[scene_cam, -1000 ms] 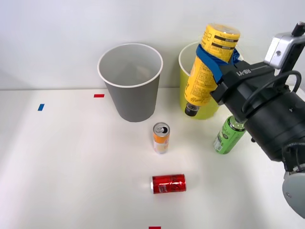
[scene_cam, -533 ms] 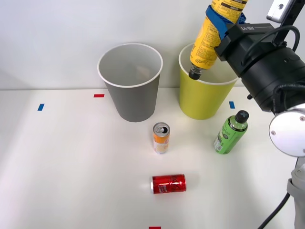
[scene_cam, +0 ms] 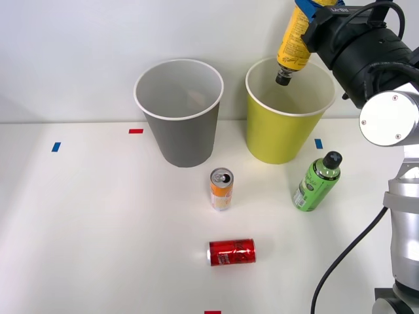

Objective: Put cans in the gray bin, plastic bottles in the light green bin

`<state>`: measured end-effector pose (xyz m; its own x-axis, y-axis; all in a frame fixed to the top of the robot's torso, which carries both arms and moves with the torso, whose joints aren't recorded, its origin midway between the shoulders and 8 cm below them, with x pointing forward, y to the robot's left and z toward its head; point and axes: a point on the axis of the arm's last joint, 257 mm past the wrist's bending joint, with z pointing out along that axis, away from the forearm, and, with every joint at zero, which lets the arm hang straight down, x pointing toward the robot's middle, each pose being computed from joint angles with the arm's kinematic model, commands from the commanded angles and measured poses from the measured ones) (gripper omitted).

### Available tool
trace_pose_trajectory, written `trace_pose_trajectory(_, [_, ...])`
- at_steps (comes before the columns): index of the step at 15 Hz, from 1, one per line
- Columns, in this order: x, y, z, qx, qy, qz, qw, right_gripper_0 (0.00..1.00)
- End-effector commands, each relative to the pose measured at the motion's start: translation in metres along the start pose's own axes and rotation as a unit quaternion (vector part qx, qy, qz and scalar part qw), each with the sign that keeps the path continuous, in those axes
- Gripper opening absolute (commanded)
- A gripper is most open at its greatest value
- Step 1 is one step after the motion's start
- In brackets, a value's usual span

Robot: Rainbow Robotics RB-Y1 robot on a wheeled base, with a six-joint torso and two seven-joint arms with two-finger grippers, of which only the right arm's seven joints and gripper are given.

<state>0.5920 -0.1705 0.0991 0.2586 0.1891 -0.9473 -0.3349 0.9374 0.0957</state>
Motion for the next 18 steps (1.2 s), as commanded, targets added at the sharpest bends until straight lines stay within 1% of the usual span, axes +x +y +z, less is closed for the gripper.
trace_pose_trajectory(1, [0.012, -0.008, 0.015, 0.011, 0.005, -0.007, 1.0, 0.0])
trace_pose_trajectory(4, [0.026, -0.009, 0.021, 0.014, 0.007, -0.009, 1.0, 0.0])
trace_pose_trajectory(5, [0.027, -0.01, 0.022, 0.016, 0.001, -0.003, 1.0, 0.09])
trace_pose_trajectory(6, [0.027, -0.01, 0.022, 0.015, 0.0, 0.002, 1.0, 0.31])
trace_pose_trajectory(7, [0.028, -0.009, 0.022, 0.012, 0.0, 0.011, 1.0, 0.75])
trace_pose_trajectory(8, [0.025, -0.008, 0.021, 0.006, -0.003, 0.019, 1.0, 1.0])
trace_pose_trajectory(11, [0.021, -0.003, 0.02, -0.009, -0.006, 0.035, 0.999, 1.0])
trace_pose_trajectory(14, [0.013, 0.0, 0.013, -0.015, -0.012, 0.018, 1.0, 1.0])
trace_pose_trajectory(16, [0.01, 0.006, -0.001, -0.026, -0.016, 0.022, 0.999, 1.0])
trace_pose_trajectory(18, [0.005, 0.013, -0.027, -0.034, -0.025, 0.017, 0.999, 1.0])
